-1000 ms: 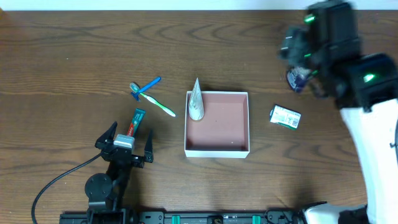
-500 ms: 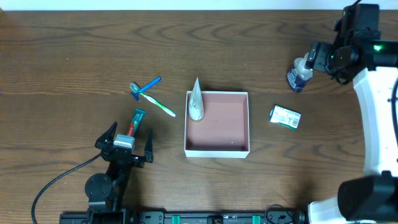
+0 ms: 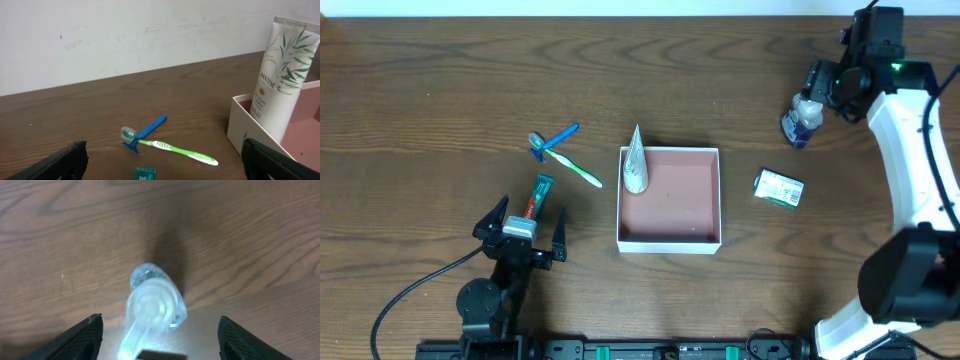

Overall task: Pack container
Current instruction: 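Move the right gripper to the blue soap pump bottle and grasp it, then carry the soap bottle into the box beside the tube and release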

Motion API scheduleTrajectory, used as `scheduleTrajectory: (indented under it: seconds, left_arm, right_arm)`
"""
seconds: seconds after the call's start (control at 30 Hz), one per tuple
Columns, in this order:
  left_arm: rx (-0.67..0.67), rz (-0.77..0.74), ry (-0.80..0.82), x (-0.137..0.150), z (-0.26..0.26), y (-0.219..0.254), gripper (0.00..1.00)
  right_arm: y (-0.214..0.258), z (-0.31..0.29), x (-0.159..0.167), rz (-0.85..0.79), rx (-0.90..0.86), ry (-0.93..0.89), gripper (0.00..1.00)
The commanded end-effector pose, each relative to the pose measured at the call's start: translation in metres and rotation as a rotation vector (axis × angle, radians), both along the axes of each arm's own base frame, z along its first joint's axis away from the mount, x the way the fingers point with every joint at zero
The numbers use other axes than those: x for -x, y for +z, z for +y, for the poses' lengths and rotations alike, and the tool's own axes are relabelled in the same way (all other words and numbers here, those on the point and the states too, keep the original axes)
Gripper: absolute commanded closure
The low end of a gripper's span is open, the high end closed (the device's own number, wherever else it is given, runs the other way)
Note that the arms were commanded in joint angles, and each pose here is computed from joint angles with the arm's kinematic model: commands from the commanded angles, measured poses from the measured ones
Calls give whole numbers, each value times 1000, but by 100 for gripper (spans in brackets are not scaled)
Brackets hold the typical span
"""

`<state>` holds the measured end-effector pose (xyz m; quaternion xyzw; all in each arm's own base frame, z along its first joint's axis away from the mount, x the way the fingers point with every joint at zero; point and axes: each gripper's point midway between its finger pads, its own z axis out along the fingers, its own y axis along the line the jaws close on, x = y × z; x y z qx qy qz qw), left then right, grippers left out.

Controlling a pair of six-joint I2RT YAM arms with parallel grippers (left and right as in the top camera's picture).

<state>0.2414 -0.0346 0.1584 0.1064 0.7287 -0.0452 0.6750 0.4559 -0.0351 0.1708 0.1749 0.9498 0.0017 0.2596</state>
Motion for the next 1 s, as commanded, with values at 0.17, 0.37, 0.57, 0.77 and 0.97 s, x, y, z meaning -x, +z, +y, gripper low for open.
scheduleTrajectory:
  seconds: [0.17, 0.37, 0.57, 0.77, 0.97]
  left_arm:
    - [-11, 43, -6, 1, 0, -16, 2]
    - [-11, 43, -6, 1, 0, -16, 2]
    - [-11, 43, -6, 1, 0, -16, 2]
    - [-11, 43, -6, 1, 0, -16, 2]
    - [-11, 43, -6, 1, 0, -16, 2]
  right_arm:
    - [-43, -9, -9, 66, -20, -100, 39]
    - [-44, -9, -10, 66, -12, -94, 68]
    - [-44, -9, -10, 74, 13, -44, 85]
    - [-44, -8, -8, 87, 52, 32, 98]
    - [-24, -7, -9, 47, 86, 95, 99]
